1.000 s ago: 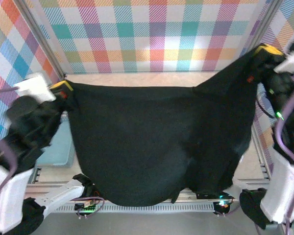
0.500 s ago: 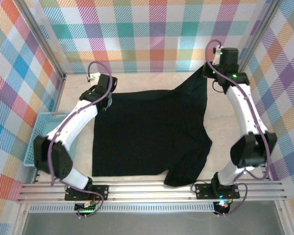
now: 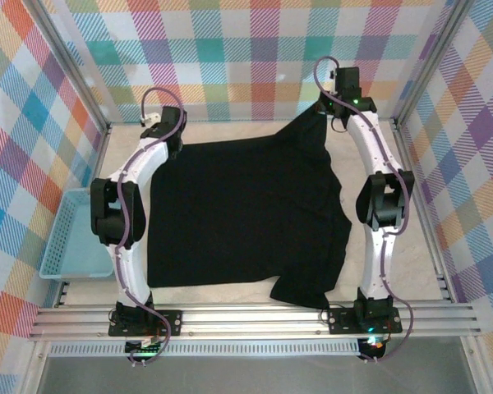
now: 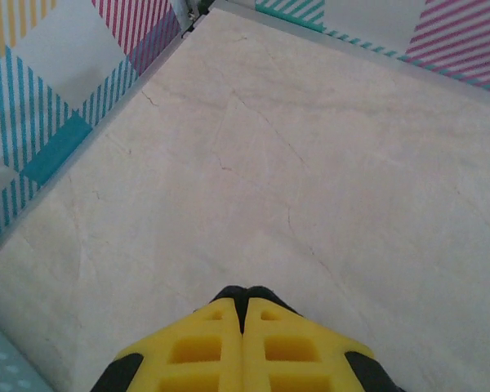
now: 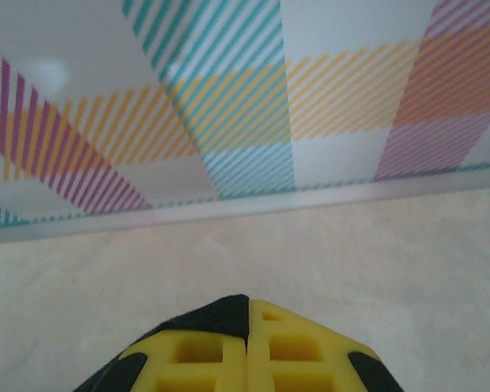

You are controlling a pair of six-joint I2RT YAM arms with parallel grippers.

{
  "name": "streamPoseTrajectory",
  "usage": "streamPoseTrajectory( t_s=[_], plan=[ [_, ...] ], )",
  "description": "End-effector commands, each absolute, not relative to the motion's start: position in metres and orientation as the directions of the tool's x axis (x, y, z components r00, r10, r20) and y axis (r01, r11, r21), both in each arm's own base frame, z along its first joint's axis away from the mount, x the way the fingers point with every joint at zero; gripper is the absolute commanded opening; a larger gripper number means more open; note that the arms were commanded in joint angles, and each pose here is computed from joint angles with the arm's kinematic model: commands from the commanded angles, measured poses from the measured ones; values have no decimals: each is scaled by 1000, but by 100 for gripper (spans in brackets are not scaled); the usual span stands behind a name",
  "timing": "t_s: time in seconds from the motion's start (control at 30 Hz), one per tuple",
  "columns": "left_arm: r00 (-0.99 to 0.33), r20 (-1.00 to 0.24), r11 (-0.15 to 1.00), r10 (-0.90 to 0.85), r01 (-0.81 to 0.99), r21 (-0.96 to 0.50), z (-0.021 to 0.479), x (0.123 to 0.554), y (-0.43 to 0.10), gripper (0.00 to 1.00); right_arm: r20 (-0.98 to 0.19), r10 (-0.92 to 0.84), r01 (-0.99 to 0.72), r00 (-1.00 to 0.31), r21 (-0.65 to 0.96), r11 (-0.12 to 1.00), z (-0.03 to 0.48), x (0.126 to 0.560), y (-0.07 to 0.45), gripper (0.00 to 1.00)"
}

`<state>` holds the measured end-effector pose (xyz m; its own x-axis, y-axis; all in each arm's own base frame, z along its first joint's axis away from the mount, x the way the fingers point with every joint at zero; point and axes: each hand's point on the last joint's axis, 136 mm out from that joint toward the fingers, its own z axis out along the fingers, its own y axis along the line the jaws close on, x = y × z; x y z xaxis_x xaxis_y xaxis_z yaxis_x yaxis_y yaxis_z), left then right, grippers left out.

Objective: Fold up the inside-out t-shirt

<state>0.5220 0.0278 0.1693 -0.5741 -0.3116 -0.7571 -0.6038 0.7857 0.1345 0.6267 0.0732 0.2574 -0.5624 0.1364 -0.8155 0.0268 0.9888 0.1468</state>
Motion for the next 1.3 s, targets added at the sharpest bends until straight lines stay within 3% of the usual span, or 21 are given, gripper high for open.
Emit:
streamPoseTrajectory(
  t_s=[0.0,0.17,0.47,0.83,1.27],
  plan=[
    [-558,-741,761,-374,-641,99,169,527,44,0,-857,125,64,-499,107,992,284,643,61,0],
    [-554,-739,751,-383,-652,100,172,532,52,0,-892,108,10,-439,115,993,301,658,70,0],
    [-610,-699,808,-373,-584,77,170,533,41,0,-830,54,-39,-555,90,995,258,644,96,0],
    [-654,-666,849,-359,-525,58,171,502,33,0,-742,158,75,-652,144,987,257,569,80,0],
    [-668,-628,840,-399,-541,42,133,464,39,0,-570,300,222,-765,204,954,180,493,68,0]
  ],
)
